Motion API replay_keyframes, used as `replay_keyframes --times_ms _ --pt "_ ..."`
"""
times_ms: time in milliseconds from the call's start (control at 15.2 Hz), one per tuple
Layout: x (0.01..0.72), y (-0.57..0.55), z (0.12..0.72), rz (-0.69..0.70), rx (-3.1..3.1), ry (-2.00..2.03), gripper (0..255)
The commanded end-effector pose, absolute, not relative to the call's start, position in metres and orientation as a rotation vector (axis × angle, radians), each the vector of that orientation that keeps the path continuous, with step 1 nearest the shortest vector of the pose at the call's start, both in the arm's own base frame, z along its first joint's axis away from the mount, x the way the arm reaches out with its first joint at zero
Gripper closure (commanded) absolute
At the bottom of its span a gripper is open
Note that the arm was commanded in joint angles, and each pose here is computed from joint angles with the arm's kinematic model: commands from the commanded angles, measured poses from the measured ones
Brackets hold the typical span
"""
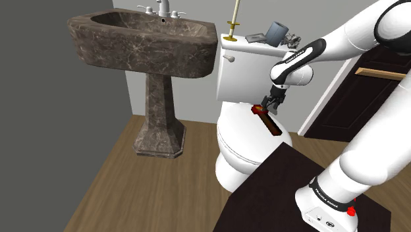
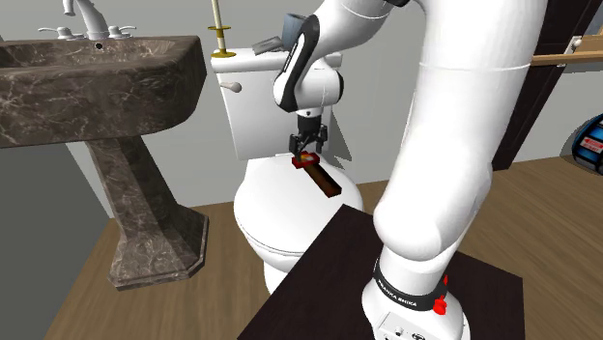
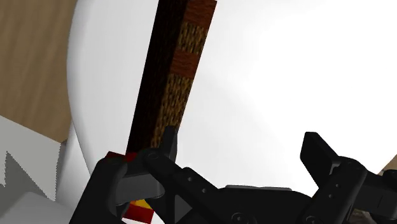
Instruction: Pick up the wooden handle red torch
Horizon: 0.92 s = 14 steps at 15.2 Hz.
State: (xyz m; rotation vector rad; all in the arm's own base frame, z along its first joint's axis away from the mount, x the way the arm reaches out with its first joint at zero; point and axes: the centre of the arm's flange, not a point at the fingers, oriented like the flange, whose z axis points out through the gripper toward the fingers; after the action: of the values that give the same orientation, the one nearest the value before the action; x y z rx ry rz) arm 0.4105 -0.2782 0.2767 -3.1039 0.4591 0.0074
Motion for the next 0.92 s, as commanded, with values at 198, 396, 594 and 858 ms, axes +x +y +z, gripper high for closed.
replay_keyframes --times_ms 198,396,594,858 --pt "0.415 -0.325 0.235 -0.001 -3.101 0.562 0" --pt "0.419 -0.354 0.209 -0.006 -3.098 0.622 0" --pt "0.419 -0.357 0.196 -0.007 -3.097 0.628 0" --pt "0.419 -0.357 0.175 -0.007 -3.097 0.628 0"
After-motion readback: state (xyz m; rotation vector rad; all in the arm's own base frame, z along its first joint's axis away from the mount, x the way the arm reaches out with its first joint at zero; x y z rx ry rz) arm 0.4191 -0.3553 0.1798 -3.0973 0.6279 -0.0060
